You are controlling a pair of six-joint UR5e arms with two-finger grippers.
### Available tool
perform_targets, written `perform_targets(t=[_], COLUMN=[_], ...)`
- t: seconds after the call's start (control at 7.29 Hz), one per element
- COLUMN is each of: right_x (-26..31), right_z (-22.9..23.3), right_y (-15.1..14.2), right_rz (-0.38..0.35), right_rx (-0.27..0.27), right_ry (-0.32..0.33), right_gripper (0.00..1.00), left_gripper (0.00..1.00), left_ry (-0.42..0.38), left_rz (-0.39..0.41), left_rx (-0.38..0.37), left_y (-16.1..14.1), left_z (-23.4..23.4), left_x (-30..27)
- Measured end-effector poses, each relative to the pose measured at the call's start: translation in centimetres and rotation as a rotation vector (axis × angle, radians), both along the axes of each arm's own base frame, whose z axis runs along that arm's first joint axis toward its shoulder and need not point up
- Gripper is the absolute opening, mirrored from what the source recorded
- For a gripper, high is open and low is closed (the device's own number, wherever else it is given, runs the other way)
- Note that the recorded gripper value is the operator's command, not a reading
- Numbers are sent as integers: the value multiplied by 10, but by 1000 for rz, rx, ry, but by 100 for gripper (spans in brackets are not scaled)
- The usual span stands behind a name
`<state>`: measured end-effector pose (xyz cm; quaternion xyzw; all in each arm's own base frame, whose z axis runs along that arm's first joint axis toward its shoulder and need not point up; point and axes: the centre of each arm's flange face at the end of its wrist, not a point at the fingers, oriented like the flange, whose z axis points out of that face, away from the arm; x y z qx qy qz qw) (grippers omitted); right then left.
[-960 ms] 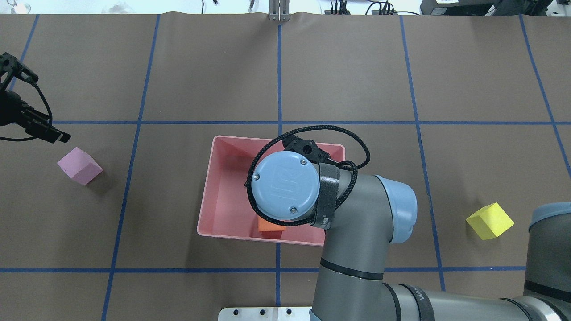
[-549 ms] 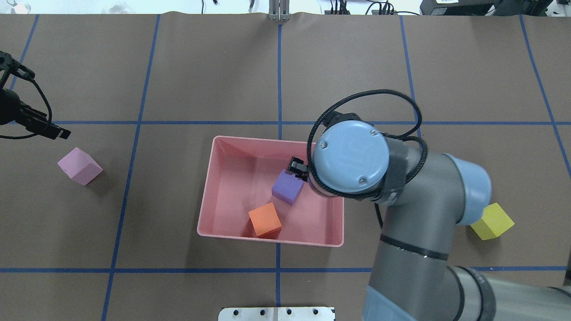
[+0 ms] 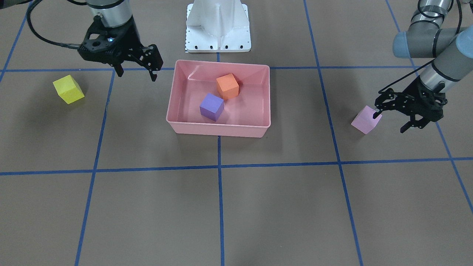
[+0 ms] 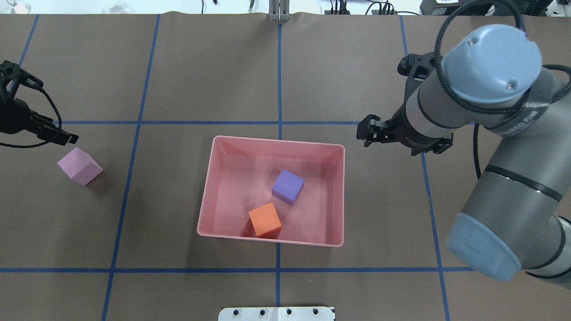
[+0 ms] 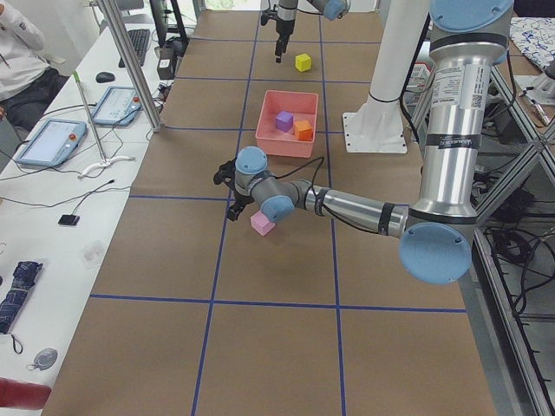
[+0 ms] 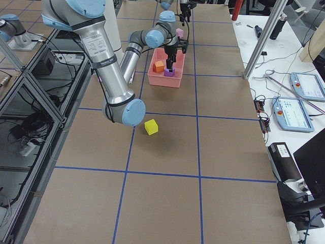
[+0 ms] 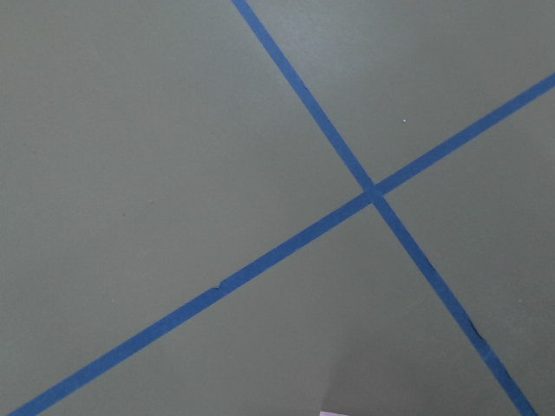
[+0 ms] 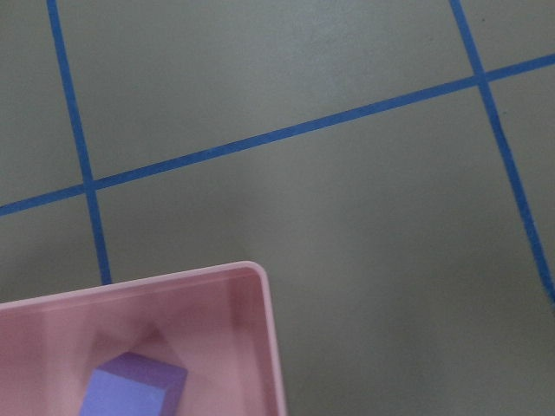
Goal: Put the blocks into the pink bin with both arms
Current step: 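Grasp the lavender cube with the left gripper while the right arm withdraws from the bin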
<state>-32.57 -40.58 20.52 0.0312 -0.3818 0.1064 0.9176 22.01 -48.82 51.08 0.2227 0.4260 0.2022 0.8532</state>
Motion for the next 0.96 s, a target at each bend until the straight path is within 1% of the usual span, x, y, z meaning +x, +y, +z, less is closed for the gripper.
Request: perform_targets(t=[0.14, 0.55, 0.96], right_x=[18, 74, 109], right_z=[14, 55, 80], right_y=[-2, -12, -20], right_rz=[-33, -125, -172], right_rx=[29, 83, 108], right_ry=[16, 53, 72], right_gripper=[100, 100, 100], left_gripper=[100, 100, 99], left_ry=[-6, -19, -38], left_rz=[7, 37, 50], left_rx=[16, 69, 86], left_y=[13, 51, 62], left_z=[8, 33, 38], left_x=[12, 31, 49])
